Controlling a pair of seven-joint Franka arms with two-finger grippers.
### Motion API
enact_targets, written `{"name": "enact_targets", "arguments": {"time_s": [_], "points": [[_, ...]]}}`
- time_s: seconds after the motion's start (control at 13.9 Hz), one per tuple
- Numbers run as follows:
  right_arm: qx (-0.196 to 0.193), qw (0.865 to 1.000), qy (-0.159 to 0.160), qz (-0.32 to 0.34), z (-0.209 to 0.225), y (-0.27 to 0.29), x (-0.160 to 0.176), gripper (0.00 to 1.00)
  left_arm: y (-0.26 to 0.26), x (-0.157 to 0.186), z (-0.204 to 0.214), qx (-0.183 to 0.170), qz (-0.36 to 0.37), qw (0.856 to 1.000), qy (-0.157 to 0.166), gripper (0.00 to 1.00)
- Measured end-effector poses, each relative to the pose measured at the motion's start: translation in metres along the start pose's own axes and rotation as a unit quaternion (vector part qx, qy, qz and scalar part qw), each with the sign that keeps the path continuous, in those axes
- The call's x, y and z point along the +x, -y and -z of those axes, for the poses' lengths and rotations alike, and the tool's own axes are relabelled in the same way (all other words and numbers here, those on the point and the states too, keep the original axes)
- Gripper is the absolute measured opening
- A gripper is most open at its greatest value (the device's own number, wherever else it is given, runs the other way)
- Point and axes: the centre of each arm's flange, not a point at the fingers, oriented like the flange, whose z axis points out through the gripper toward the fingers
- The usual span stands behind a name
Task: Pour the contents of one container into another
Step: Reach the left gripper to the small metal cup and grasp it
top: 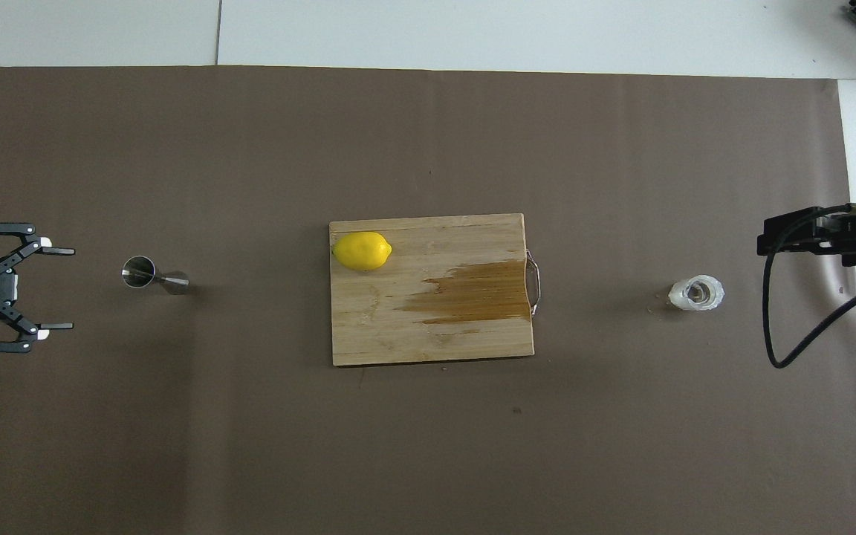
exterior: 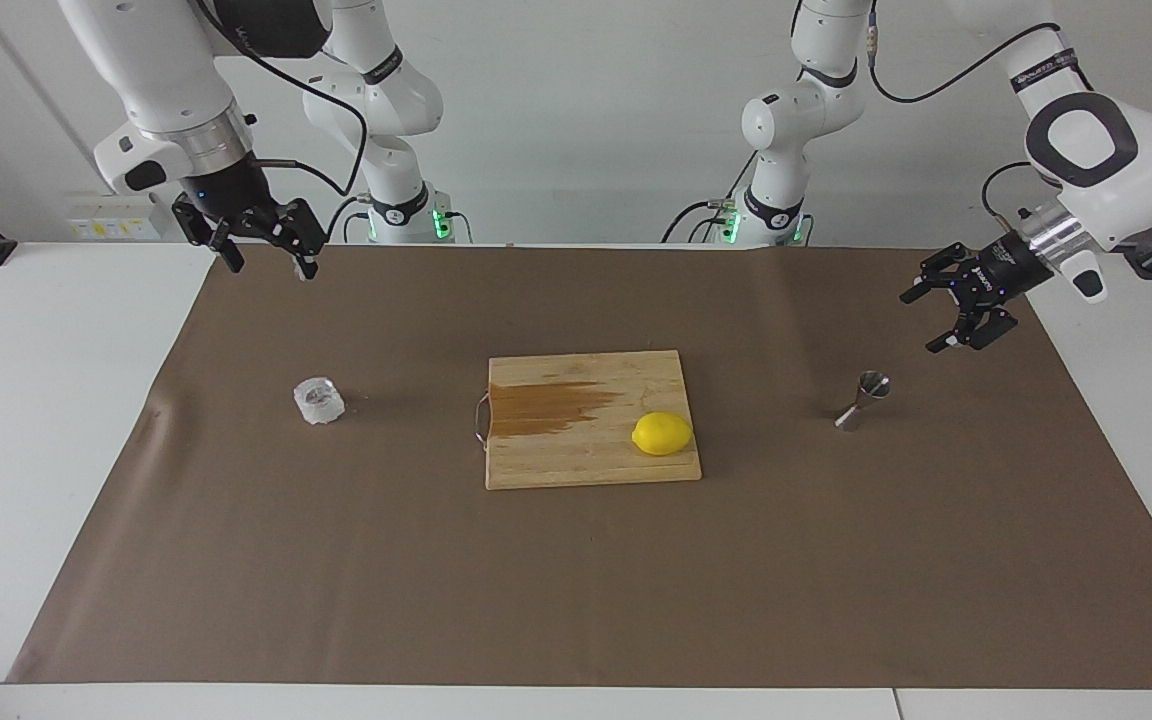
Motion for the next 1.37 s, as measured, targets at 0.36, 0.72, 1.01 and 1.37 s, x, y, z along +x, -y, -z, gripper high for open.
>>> {"name": "enact_targets", "arguments": {"time_s": [0.36, 0.72, 1.01, 1.37], "points": [[0.0, 1.0, 0.0, 0.0, 0.0, 0.0, 0.0, 1.0, 0.028, 0.049, -0.038, -0.078, 0.146, 0.985, 0.054, 1.0], [0.0, 1.0, 0.0, 0.0, 0.0, 0.0, 0.0, 1.0, 0.043, 0.049, -0.064, -0.12, 0.206, 0.969, 0.068, 1.0], [0.0, 1.0, 0.0, 0.0, 0.0, 0.0, 0.0, 1.0, 0.043, 0.036, -0.084, -0.144, 0.219, 0.963, 0.064, 1.0], [0.0, 1.0, 0.0, 0.0, 0.0, 0.0, 0.0, 1.0, 0.041, 0.039, -0.095, -0.167, 0.239, 0.954, 0.062, 1.0]]}}
